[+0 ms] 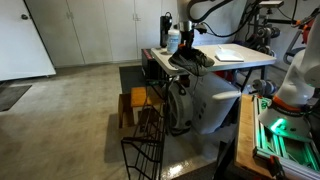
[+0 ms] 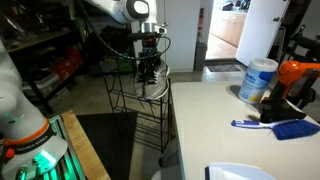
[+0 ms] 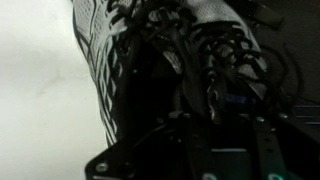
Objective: Put the trainers on the table
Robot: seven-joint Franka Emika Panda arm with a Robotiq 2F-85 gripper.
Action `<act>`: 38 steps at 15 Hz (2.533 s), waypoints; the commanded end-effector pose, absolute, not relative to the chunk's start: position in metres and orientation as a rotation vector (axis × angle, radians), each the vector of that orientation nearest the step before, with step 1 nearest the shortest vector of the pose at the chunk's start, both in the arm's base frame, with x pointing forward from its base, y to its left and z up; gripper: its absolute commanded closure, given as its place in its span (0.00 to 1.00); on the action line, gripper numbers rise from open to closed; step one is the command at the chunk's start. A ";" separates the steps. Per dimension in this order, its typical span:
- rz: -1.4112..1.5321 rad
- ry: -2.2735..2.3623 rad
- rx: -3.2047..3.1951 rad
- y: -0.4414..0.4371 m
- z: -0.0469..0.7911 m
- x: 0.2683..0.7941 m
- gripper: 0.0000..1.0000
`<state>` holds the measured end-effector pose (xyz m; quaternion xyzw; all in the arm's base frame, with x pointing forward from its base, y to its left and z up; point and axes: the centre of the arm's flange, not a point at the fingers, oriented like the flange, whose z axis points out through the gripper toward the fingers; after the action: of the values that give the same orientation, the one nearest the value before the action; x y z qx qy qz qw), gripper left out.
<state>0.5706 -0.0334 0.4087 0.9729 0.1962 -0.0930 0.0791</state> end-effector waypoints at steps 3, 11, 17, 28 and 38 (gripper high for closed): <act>-0.300 0.607 2.910 -0.026 0.400 0.570 0.86; -0.434 0.807 2.780 -0.085 0.405 0.598 0.96; -0.473 0.928 2.620 -0.147 0.406 0.636 0.96; -0.541 0.952 2.589 -0.222 0.364 0.688 0.96; -0.443 0.886 2.614 -0.224 0.357 0.702 0.31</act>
<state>0.6959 -0.2198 0.3445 0.9175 0.3206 -0.1644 0.1683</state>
